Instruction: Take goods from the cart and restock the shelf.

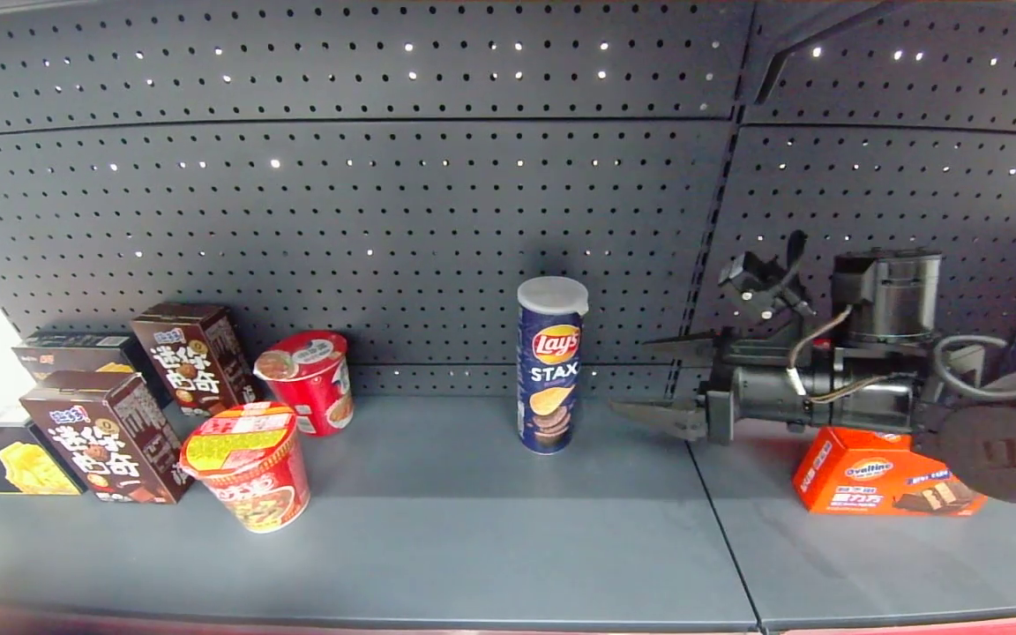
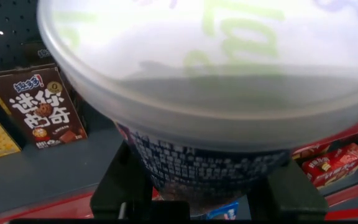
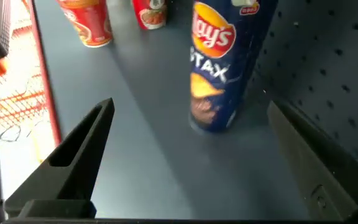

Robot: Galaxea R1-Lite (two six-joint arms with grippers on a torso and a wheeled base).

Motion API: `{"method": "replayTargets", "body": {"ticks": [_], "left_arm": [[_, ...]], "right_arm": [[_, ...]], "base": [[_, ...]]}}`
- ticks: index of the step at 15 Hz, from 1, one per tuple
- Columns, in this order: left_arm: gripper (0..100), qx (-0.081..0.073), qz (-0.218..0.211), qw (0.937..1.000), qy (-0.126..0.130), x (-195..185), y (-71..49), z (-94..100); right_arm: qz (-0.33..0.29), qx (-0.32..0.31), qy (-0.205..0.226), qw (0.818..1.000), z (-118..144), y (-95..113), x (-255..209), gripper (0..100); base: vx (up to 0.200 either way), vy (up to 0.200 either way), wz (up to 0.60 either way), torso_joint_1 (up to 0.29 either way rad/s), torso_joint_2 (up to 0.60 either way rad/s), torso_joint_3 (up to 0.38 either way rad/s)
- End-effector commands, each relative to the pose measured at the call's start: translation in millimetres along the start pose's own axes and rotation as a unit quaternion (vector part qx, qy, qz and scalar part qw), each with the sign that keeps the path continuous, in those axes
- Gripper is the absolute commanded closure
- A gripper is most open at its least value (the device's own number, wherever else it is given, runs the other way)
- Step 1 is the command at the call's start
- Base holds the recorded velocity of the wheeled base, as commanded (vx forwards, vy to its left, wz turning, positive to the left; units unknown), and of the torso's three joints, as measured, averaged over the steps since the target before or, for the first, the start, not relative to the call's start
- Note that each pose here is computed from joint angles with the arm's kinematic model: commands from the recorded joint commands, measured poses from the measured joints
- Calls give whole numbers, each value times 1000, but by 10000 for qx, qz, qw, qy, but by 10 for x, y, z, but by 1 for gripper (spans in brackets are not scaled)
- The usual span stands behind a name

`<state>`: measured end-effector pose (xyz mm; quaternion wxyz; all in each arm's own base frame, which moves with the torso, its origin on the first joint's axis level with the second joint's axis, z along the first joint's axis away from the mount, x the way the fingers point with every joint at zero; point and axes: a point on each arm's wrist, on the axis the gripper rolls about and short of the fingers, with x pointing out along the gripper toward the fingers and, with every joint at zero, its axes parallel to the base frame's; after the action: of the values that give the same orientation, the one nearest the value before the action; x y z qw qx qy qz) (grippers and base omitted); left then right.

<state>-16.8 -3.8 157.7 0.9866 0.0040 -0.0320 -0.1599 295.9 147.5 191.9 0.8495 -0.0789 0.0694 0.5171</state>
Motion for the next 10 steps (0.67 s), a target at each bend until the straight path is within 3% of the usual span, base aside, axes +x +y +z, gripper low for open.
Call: {"method": "replayTargets", "body": {"ticks": [1, 7, 10], "left_arm": [[100, 0, -11, 10000, -4, 1, 1, 9], [100, -4, -57, 10000, -5, 1, 3, 9], [100, -5, -49, 10000, 3, -2, 2, -8]], "right_arm": [[146, 119, 177, 9997, -212, -196, 322, 0], [507, -44, -73, 9987, -330, -527, 783, 0], [674, -35, -91, 9977, -435, -530, 888, 0]], "base": [[0, 0, 0, 0, 0, 0], [0, 0, 0, 0, 0, 0], [0, 0, 0, 0, 0, 0]]}}
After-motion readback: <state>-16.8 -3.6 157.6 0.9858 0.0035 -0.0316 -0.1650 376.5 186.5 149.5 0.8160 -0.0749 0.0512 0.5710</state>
